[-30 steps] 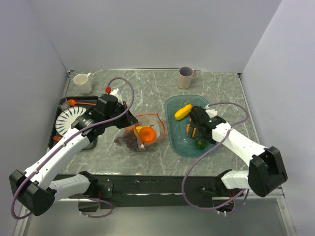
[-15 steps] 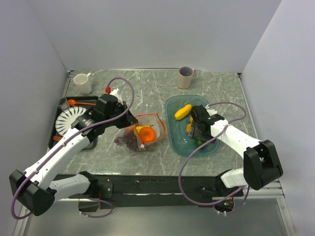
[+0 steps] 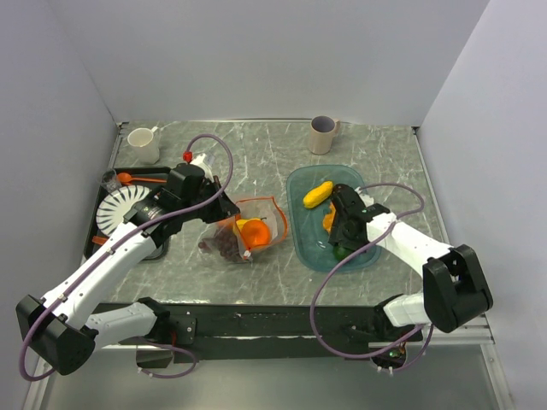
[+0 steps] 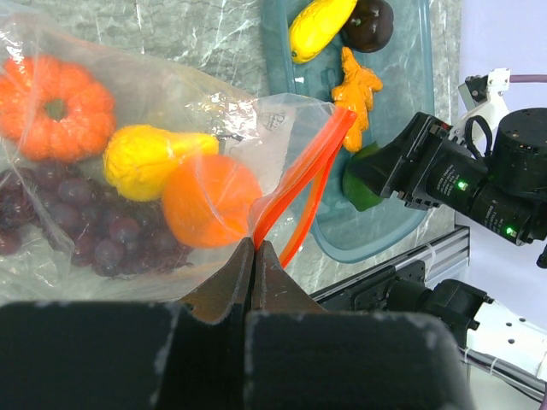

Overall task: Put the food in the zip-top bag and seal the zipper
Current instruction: Pick up the fake fruit from the bin.

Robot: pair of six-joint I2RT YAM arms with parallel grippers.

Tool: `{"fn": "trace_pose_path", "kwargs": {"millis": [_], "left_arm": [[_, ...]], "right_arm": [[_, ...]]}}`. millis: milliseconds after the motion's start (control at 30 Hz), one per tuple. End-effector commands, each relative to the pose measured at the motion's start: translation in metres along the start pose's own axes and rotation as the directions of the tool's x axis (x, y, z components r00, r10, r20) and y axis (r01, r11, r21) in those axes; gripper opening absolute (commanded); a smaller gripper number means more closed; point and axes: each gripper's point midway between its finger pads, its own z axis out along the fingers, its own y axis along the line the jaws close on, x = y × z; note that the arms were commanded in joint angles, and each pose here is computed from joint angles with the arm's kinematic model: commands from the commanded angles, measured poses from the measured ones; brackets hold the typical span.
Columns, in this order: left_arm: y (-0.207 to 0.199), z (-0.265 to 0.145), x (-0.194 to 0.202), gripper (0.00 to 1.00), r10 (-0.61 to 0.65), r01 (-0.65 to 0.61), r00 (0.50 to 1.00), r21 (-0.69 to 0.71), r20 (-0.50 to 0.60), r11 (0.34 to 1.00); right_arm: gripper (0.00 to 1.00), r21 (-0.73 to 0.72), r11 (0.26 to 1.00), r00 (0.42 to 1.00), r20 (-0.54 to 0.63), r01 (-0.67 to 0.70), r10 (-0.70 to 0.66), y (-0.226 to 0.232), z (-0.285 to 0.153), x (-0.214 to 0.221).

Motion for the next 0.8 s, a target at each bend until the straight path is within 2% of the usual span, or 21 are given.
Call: {"fn": "trace_pose_path", "kwargs": {"millis": [0, 167, 233, 333, 500, 567, 633, 767], "left_arm": [[-0.016, -0.005, -0.014, 0.01, -0.002, -0.001, 0.999, 0.057, 0.052, 0.998], [-0.015, -0.007, -0.014, 0.01, -0.005, 0.002, 0.998, 0.058, 0.055, 0.998], [-0.015, -0.006, -0.013, 0.01, -0.002, -0.001, 0.999, 0.057, 0.050, 0.998], [-0.015, -0.006, -0.014, 0.01, -0.001, -0.002, 0.999, 0.052, 0.052, 0.999], [-0.016, -0.005, -0.014, 0.01, 0.000, -0.003, 0.999, 0.059, 0.050, 0.998], [-0.015, -0.005, -0.014, 0.01, 0.001, -0.004, 0.999, 0.058, 0.049, 0.998], [-0.016, -0.004, -0.013, 0.01, 0.000, -0.003, 0.999, 0.061, 0.050, 0.998], [-0.015, -0.004, -0.012, 0.01, -0.002, -0.001, 0.999, 0.063, 0.045, 0.998]], "right_arm": [[0.56, -0.075, 0.997, 1.000, 0.022, -0.005, 0.006, 0.010, -0.005, -0.004], [0.47, -0.143, 0.990, 1.000, 0.026, 0.007, -0.003, 0.020, -0.013, -0.005], [0.39, -0.172, 0.985, 1.000, 0.016, 0.015, -0.012, 0.025, -0.016, -0.004], [0.32, -0.209, 0.978, 1.000, 0.010, 0.023, -0.021, 0.031, -0.020, -0.003], [0.26, -0.284, 0.958, 0.999, 0.031, 0.048, -0.041, 0.039, -0.027, -0.003], [0.14, -0.305, 0.951, 0.999, 0.038, 0.045, -0.035, 0.041, -0.031, -0.002], [0.07, -0.314, 0.948, 0.998, 0.049, 0.043, -0.029, 0.042, -0.033, -0.003], [0.02, -0.335, 0.941, 0.999, 0.036, 0.042, -0.032, 0.046, -0.036, -0.002]]}}
